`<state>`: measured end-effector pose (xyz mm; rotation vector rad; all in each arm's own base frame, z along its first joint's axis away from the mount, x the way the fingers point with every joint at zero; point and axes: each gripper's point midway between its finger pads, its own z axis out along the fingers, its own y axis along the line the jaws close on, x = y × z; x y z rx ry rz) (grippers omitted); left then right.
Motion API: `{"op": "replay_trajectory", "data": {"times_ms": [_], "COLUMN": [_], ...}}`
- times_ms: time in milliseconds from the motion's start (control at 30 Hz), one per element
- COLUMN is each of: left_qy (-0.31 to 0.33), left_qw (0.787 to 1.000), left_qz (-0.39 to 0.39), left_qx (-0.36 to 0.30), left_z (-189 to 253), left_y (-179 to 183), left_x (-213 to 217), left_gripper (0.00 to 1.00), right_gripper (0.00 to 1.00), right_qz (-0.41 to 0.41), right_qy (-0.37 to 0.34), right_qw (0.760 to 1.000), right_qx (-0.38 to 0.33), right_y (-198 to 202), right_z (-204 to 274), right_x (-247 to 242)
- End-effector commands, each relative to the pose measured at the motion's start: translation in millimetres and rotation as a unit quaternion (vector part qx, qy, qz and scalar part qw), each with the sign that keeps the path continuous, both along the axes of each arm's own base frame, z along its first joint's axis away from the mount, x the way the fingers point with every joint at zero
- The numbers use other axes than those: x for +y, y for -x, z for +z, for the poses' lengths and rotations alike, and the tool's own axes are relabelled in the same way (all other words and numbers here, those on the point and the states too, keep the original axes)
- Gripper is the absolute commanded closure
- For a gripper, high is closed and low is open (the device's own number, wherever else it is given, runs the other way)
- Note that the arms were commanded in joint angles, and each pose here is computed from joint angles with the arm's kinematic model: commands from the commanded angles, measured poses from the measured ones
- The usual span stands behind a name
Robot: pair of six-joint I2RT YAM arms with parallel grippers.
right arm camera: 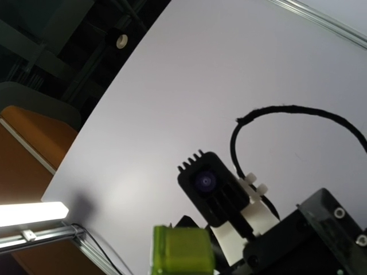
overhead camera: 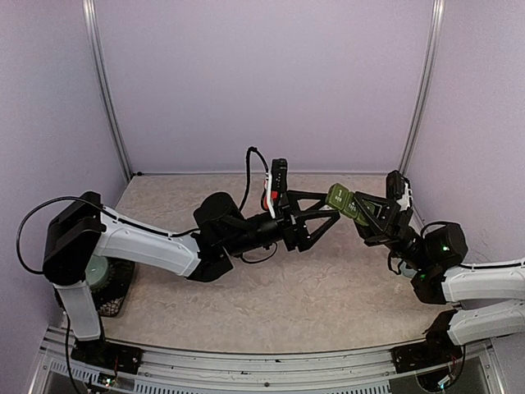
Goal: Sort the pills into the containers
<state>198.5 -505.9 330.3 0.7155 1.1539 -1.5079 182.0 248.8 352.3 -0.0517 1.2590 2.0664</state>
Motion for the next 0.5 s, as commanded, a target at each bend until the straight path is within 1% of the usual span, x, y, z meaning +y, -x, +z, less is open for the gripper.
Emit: {"op": "replay_trajectory", "data": {"times_ms": [0,100,200,233,300,467], "left_qy": [0.042,0.043,0.044,0.044,0.043,0.038], "left_qw": [0.999,0.999,0.999,0.999,0.999,0.999], "left_qz": [0.014,0.010,0.001,-0.004,-0.012,-0.022], "left_qx": [-0.020,-0.021,-0.021,-0.020,-0.022,-0.024], "left_z": [25,25,25,24,23,20], "left_y": [1,3,8,10,14,24], "left_x": [18,21,24,24,26,30], "left_gripper": [0.18,0.18,0.19,0.19,0.19,0.20], "right_gripper": [0.90,0.90,0.90,0.90,0.90,0.90], "right_qz": [0.015,0.007,-0.009,-0.019,-0.040,-0.095], "right_qy": [0.011,0.021,0.065,0.084,0.132,0.203], "right_qw": [1.000,0.999,0.996,0.992,0.984,0.952], "right_qx": [-0.009,-0.024,-0.061,-0.089,-0.115,-0.209], "right_y": [10,12,12,14,10,13], "right_z": [-9,-8,-6,0,-4,-7], "right_x": [3,3,10,12,17,13]}}
